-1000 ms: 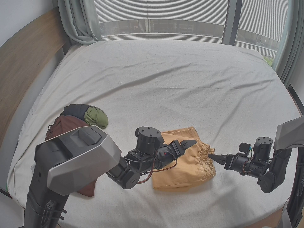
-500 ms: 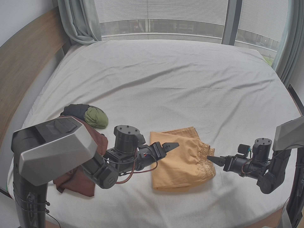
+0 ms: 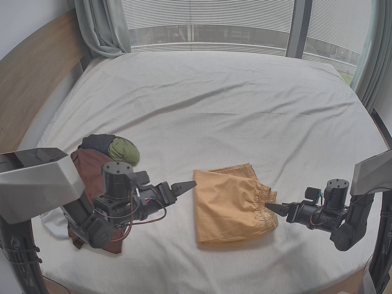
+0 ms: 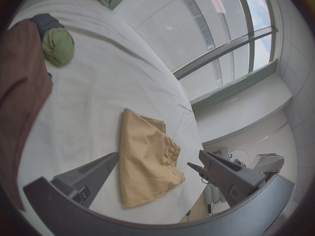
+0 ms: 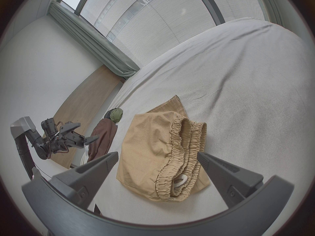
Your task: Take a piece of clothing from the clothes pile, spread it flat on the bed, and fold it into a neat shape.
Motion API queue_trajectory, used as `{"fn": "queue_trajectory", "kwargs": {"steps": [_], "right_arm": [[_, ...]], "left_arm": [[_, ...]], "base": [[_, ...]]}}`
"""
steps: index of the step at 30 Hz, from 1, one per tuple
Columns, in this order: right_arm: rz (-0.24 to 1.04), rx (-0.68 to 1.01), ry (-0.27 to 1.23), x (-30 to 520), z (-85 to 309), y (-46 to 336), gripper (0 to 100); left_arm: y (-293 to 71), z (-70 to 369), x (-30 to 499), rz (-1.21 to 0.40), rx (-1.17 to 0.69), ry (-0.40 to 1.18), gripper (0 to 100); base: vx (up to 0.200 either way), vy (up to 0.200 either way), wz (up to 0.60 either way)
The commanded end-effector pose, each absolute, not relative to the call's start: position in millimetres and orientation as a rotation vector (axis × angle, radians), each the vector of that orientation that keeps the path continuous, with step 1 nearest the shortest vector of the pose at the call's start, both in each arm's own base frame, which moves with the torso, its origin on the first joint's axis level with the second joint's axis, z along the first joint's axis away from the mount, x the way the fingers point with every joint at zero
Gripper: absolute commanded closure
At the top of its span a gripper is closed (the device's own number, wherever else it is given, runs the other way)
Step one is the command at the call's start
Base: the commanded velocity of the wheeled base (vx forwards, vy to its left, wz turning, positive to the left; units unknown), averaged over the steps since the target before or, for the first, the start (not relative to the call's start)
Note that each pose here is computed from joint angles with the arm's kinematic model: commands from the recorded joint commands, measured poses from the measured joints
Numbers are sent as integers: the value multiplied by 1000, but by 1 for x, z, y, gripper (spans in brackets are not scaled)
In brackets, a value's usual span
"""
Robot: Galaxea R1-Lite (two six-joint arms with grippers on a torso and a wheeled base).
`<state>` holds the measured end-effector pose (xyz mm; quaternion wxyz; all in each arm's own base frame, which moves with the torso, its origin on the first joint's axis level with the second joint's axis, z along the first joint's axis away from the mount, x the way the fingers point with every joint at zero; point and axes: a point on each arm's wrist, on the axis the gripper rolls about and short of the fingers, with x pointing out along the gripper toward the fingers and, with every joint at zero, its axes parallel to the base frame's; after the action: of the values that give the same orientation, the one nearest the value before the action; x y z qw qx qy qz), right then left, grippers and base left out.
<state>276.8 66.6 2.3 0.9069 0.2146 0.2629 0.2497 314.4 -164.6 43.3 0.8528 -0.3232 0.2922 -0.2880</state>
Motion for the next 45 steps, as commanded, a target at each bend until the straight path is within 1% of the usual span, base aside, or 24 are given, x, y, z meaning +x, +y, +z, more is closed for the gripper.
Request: {"fn": "queue_trajectory", "kwargs": {"steps": [1, 11, 16, 22, 24, 25, 27, 30, 34, 37, 45], "right_arm": [[529, 438, 552, 276, 1, 72, 0], [532, 438, 570, 275, -4, 74, 0], [526, 439, 589, 275, -9, 74, 0], [525, 441, 591, 275, -10, 73, 0], [524, 441, 590, 276, -10, 73, 0], [523, 440, 588, 276, -10, 72, 0], [524, 442, 590, 276, -10, 72, 0], [521, 441, 598, 276, -13, 72, 0], [506, 443, 631, 277, -24, 72, 0], [495, 443, 648, 278, -31, 71, 0], [472, 446, 691, 281, -50, 71, 0]], "left_arm": [[-130, 51, 305, -554, -680, 561, 0], [-89, 70, 283, -551, -681, 464, 0], [-75, 69, 280, -541, -662, 462, 0], [-58, 50, 264, -533, -382, 458, 0], [-56, 49, 262, -534, -351, 454, 0], [-49, 47, 256, -531, -277, 431, 0], [-47, 47, 254, -530, -251, 417, 0], [-36, 37, 245, -514, -148, 408, 0], [-32, 27, 238, -547, -41, 423, 0], [-30, 25, 237, -569, -6, 419, 0], [-30, 24, 234, -572, -9, 433, 0]], "base": [[0, 0, 0], [0, 0, 0], [0, 0, 0], [0, 0, 0], [0, 0, 0], [0, 0, 0], [0, 0, 0], [0, 0, 0], [0, 0, 0], [0, 0, 0], [0, 0, 0]]}}
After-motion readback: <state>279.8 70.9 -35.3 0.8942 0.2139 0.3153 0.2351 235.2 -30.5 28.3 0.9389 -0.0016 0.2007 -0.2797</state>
